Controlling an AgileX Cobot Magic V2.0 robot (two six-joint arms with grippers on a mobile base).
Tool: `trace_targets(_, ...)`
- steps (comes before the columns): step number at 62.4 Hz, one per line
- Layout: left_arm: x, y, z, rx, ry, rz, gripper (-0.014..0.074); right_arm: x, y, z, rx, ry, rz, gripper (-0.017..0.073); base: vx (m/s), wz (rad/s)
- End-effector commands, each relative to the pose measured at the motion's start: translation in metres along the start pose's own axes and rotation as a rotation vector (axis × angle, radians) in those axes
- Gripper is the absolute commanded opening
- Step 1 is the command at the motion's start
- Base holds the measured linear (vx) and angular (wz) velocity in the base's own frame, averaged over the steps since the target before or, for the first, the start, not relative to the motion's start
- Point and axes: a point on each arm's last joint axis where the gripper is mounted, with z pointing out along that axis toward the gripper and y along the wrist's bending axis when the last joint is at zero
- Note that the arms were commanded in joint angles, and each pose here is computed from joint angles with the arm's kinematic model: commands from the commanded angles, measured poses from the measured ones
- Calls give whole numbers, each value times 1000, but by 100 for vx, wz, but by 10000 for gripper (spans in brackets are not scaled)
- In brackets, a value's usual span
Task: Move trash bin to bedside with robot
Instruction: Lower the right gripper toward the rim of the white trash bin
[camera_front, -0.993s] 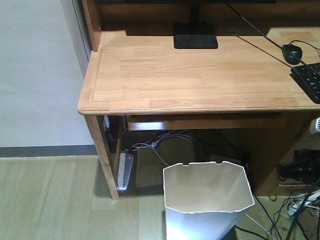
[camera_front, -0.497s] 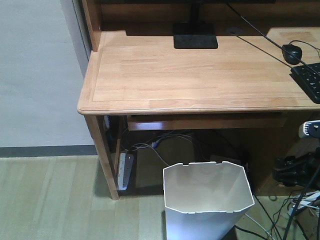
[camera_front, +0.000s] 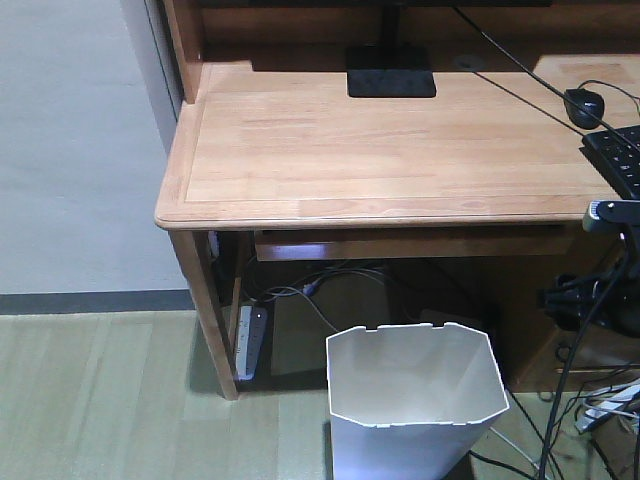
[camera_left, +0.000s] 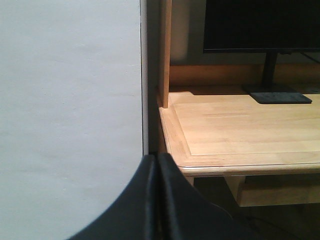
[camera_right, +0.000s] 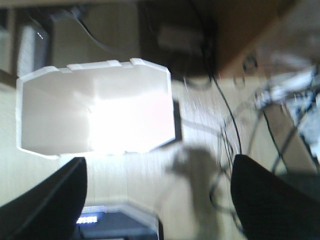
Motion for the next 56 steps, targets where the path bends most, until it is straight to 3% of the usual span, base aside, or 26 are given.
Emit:
trace_targets(1, 2, 0, 1, 9, -60, -12, -6, -19, -14, 7, 17, 17, 23, 562, 0, 0)
trace_targets(5, 2, 0, 1, 9, -60, -12, -6, -21, -19, 16, 11, 39, 23, 562, 0, 0)
trace_targets(26, 2, 0, 1, 9, -60, -12, -6, -26, -17, 90, -60, 89, -103, 562, 0, 0)
trace_targets(56, 2, 0, 1, 9, -60, -12, -6, -31, -21, 210, -96, 236, -113, 562, 0, 0)
